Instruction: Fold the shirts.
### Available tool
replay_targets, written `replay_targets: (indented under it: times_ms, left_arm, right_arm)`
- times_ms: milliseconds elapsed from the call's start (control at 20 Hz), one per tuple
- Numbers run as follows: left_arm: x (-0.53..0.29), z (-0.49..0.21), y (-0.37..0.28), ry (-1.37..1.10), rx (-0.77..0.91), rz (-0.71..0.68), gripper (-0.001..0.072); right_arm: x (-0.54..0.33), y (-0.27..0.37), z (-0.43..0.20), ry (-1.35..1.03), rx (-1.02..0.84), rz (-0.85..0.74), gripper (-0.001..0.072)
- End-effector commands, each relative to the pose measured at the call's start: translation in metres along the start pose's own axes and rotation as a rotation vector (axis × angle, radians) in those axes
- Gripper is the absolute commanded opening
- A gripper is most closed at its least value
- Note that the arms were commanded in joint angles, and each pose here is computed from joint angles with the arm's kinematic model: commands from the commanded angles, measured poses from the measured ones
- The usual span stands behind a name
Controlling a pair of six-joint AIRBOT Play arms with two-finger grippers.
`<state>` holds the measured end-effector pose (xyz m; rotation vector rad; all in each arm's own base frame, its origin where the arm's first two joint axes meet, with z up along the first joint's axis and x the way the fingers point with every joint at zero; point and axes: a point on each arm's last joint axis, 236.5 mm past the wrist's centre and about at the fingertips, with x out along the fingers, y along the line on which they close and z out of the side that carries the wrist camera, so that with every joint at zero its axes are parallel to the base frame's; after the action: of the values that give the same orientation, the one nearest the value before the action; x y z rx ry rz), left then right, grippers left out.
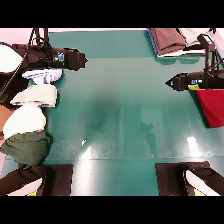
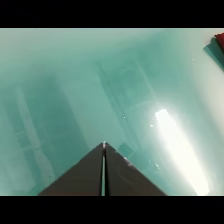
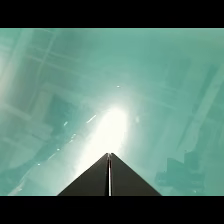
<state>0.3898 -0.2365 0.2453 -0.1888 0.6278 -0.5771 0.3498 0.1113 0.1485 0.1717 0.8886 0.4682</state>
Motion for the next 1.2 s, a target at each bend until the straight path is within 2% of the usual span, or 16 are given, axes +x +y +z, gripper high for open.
replay_targets:
  times_ms: [0,650,750,800,850,1000,1150]
  left_arm:
    - [0.0,0.0,0.0,0.0,0.0,0.0,0.0029]
    - [0.0,0.002,-0.001,-0.01,-0.012,-0.005,0.0028]
    - [-0.001,0.022,0.009,-0.091,0.053,0.032,0.0051]
    - [-0.003,0.029,0.025,-0.114,0.095,0.091,0.0391]
    - [-0.008,0.037,0.055,-0.136,0.101,0.191,0.0653]
    - [-0.018,0.039,0.159,-0.124,0.049,0.463,0.0653]
    - [-0.004,0.007,0.255,-0.019,-0.062,0.604,0.0653]
  right_arm:
    - [0.0,0.001,0.0,-0.001,-0.002,0.001,0.0022]
    - [0.0,0.001,0.0,0.001,-0.001,0.003,0.0023]
    - [0.0,0.001,0.0,0.001,-0.001,0.003,0.0022]
    - [0.0,0.001,0.0,0.001,-0.001,0.004,0.0022]
    - [0.0,0.002,0.0,0.002,0.0,0.004,0.0022]
    - [0.0,0.002,0.0,0.001,-0.001,0.005,0.0022]
    - [0.0,0.003,-0.001,0.003,-0.003,0.007,0.0022]
